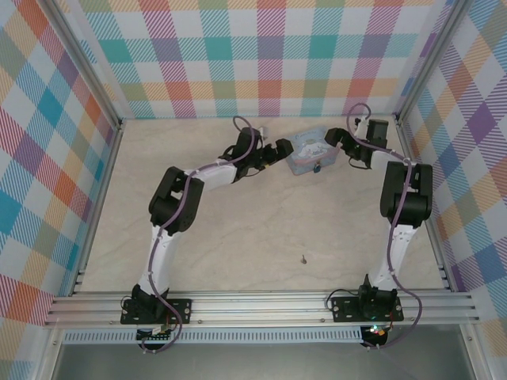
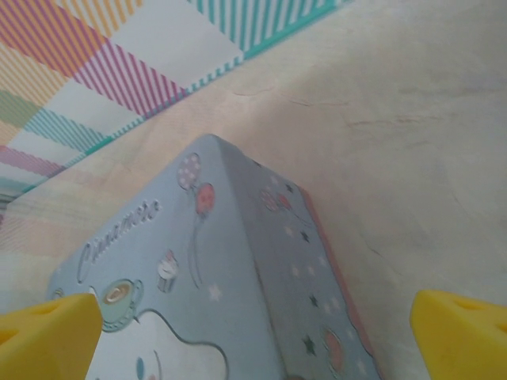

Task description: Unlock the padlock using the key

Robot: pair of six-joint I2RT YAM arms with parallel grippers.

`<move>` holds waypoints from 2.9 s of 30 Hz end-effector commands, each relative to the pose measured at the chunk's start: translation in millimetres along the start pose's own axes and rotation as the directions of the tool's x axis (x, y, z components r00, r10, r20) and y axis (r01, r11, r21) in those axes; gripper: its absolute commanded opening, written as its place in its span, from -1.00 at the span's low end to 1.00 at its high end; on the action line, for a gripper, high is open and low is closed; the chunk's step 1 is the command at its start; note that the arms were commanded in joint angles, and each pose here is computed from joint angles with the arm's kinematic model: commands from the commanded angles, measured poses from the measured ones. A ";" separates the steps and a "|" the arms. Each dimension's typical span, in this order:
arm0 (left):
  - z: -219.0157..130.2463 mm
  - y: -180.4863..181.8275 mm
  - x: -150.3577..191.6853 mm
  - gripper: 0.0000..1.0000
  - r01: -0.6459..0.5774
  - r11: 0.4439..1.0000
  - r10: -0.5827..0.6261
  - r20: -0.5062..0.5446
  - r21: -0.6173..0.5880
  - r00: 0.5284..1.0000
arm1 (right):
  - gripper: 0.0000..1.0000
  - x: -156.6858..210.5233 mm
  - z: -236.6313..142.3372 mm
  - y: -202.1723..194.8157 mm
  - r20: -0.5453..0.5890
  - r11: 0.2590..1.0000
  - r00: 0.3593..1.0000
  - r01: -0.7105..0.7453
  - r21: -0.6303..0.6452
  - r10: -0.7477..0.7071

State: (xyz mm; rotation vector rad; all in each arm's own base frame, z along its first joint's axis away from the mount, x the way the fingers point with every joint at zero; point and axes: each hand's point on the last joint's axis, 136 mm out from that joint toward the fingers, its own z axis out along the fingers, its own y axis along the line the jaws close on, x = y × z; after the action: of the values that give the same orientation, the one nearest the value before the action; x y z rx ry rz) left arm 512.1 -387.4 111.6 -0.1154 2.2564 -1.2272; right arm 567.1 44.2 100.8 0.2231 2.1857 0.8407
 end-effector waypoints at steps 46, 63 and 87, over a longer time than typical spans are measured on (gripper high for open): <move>-140.4 27.4 68.5 1.00 -0.008 0.988 -0.002 -0.060 -0.156 0.998 | 0.99 255.5 -69.3 176.0 -0.415 0.955 0.904 -0.024 -0.294 -0.105; -192.8 55.2 29.9 1.00 0.019 0.961 0.004 0.082 -0.275 0.997 | 0.99 290.2 -116.9 161.2 -0.461 0.993 0.879 0.099 -0.071 -0.121; -267.1 35.5 44.3 1.00 -0.103 0.955 0.146 0.137 -0.278 0.980 | -0.03 389.0 -211.0 93.7 -0.728 0.914 0.671 0.193 0.355 0.141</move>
State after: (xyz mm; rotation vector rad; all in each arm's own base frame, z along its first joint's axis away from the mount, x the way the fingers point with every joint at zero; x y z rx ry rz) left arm 344.2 -183.1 172.7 -0.1904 2.2595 -0.8141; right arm 137.3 166.3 28.3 0.0163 3.1328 0.5107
